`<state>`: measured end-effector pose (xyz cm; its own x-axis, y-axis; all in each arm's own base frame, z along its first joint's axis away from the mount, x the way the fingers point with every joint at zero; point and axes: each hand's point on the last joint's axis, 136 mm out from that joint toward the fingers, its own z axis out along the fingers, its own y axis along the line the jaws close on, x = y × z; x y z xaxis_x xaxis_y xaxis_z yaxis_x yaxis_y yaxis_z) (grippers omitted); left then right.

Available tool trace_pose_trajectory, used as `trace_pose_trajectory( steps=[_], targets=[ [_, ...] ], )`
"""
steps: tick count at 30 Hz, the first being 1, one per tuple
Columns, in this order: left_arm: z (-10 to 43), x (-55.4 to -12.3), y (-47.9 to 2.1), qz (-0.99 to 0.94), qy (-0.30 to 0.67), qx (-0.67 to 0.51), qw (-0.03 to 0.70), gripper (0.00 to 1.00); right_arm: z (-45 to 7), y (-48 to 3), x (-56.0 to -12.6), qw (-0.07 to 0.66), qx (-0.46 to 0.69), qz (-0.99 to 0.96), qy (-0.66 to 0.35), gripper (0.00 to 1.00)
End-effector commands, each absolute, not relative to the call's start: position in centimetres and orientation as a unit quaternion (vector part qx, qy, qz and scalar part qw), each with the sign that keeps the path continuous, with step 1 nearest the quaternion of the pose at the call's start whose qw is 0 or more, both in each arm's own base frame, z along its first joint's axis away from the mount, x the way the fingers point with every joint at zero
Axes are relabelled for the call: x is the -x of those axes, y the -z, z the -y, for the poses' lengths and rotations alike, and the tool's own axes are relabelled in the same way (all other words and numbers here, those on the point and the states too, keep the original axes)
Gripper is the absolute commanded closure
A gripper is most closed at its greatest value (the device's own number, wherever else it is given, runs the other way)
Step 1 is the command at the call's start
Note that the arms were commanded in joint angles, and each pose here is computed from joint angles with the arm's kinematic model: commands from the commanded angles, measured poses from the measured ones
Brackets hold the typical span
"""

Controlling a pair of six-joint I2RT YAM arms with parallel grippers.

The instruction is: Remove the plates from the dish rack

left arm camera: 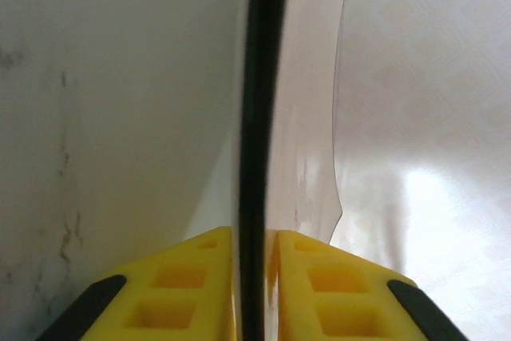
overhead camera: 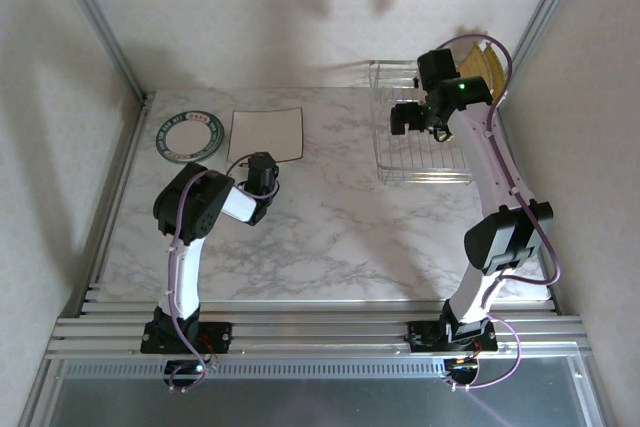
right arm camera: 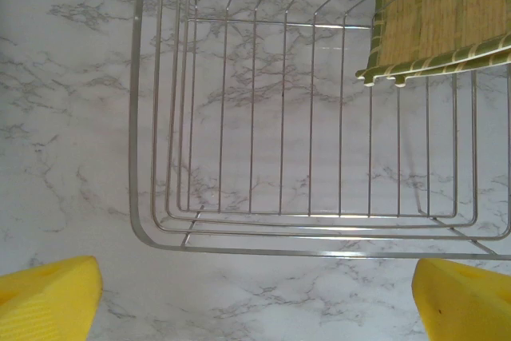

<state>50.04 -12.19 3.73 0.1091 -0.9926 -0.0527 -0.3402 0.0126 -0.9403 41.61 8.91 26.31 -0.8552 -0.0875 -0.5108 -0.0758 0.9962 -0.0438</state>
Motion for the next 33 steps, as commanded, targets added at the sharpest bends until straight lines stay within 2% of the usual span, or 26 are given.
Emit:
trace_pose_trajectory(
  steps=[1,6,11,14,17,26,33],
  targets=[
    [12.3,-50.8,-6.7,-0.532,0.4,0.592,0.455,0.74,-9.1,-27.6,-41.0,0.284,0.038,-0.958,0.003,0.01],
    [12.3,-50.4,-7.1,-0.538,0.394,0.591,0.454,0.7,-9.3,-27.5,-41.1,0.284,0.037,-0.958,-0.001,0.01],
    [12.1,-50.0,-7.5,-0.543,0.39,0.59,0.453,0.59,-9.4,-27.6,-41.1,0.285,0.039,-0.958,-0.002,0.01],
    [12.0,-49.7,-7.4,-0.545,0.389,0.592,0.448,0.4,-9.3,-27.9,-41.0,0.288,0.038,-0.957,-0.002,0.01],
    [12.0,-49.4,-7.6,-0.549,0.384,0.593,0.446,0.26,-9.3,-28.0,-40.9,0.29,0.037,-0.956,-0.003,0.01],
    [12.2,-49.0,-8.5,-0.564,0.385,0.588,0.434,0.01,-9.2,-28.5,-40.6,0.296,0.037,-0.954,-0.003,0.01],
    [12.2,-48.3,-10.8,-0.587,0.37,0.576,0.431,0.0,-9.1,-29.0,-40.6,0.304,0.037,-0.952,-0.002,0.01]
  ],
)
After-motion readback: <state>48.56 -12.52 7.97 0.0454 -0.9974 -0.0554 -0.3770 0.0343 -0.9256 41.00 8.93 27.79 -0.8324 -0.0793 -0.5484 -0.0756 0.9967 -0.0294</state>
